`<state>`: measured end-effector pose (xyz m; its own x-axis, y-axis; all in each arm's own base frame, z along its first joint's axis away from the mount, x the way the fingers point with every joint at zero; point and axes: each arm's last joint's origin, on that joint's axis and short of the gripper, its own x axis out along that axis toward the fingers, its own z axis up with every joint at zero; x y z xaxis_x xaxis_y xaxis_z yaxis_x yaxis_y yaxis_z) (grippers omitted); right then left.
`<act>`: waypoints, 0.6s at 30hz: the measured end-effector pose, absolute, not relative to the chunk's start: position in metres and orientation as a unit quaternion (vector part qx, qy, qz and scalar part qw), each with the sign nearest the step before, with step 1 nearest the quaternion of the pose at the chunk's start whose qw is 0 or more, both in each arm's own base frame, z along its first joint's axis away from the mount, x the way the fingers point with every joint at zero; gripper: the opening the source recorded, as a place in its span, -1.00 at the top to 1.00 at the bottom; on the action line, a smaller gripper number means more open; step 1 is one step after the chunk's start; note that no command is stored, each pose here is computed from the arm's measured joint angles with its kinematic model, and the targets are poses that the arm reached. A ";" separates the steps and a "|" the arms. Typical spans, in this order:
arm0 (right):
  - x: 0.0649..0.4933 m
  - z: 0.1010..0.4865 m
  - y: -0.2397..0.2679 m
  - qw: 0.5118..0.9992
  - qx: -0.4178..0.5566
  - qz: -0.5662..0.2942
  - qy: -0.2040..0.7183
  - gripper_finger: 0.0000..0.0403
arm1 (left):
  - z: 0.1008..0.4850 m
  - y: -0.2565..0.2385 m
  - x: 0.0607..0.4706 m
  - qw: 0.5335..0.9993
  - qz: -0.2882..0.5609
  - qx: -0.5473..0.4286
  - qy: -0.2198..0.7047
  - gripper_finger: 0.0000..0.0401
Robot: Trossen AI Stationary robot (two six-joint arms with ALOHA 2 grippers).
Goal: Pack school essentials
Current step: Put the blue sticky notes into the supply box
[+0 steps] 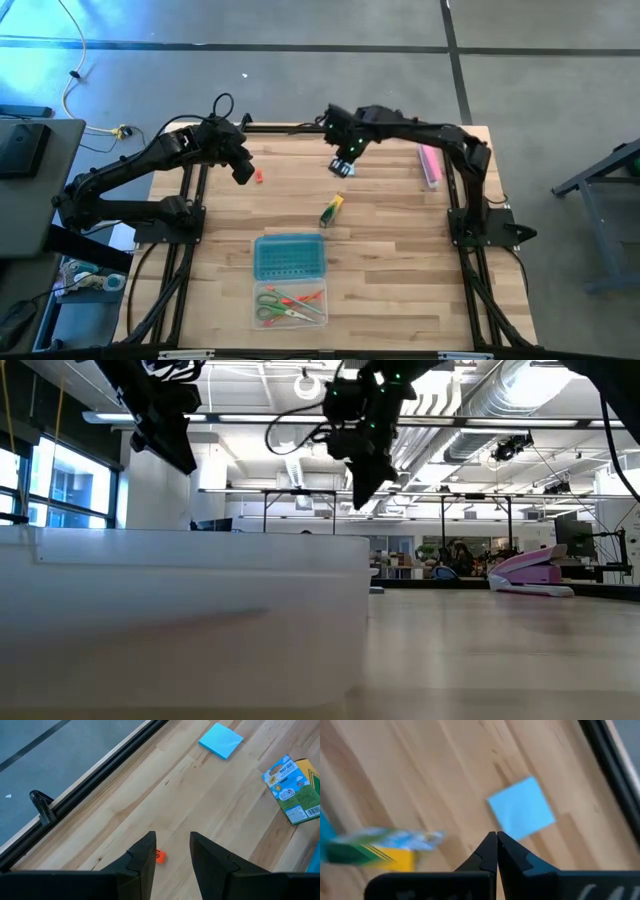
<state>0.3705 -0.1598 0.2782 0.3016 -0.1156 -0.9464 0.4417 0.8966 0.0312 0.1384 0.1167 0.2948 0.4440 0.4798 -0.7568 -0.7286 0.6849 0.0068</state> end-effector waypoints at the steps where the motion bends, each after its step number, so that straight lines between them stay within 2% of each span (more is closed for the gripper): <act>1: 0.367 0.277 -0.166 0.792 0.139 -0.170 0.570 1.00 | 0.295 0.117 0.138 0.834 0.362 -0.162 0.383 0.45; 5: 0.352 0.275 -0.191 0.789 0.137 -0.155 0.578 0.96 | 0.295 0.117 0.138 0.834 0.362 -0.162 0.383 0.45; 8: 0.342 0.275 -0.209 0.793 0.122 -0.149 0.578 0.81 | 0.295 0.117 0.138 0.834 0.362 -0.162 0.383 0.45; 11: 0.332 0.276 -0.225 0.798 0.096 -0.133 0.580 0.56 | 0.295 0.117 0.138 0.834 0.362 -0.162 0.383 0.45; 18: 0.317 0.276 -0.247 0.806 0.040 -0.093 0.583 -0.24 | 0.295 0.117 0.138 0.834 0.362 -0.162 0.383 0.45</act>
